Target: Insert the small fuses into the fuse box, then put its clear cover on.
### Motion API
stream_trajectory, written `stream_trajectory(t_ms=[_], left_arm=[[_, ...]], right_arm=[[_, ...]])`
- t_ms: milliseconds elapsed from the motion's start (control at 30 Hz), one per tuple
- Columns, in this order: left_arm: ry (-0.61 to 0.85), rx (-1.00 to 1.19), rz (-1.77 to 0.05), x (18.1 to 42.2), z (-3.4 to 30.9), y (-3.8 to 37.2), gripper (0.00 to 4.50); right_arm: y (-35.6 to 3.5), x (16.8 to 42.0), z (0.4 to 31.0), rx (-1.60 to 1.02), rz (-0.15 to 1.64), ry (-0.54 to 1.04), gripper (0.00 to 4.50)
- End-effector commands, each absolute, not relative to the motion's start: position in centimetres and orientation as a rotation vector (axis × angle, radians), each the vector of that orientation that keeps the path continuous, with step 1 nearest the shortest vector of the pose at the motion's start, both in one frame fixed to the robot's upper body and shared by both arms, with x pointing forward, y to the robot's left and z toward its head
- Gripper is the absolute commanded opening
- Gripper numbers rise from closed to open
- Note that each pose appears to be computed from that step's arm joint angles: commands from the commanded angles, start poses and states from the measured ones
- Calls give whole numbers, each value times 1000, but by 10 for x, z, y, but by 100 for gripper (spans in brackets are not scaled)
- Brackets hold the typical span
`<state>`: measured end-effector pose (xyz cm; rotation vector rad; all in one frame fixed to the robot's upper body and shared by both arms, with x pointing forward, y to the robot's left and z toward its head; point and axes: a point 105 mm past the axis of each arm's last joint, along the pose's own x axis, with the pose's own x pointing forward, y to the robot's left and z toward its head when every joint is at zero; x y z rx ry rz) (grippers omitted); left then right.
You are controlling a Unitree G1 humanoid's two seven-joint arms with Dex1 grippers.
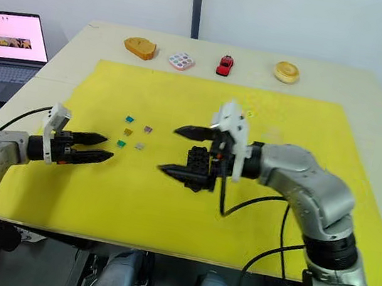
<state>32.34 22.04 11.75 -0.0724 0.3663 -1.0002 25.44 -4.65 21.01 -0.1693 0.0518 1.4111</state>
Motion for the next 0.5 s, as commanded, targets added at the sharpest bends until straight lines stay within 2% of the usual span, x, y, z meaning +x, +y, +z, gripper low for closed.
stream_trajectory(t_ms=[33,500], left_arm=[[404,-80,-1075,321,112,207,450],[540,-207,-1203,318,94,177,450]], right_arm=[[-43,251,211,-189,1402,20,447],[-50,260,207,-140,1292,23,447]])
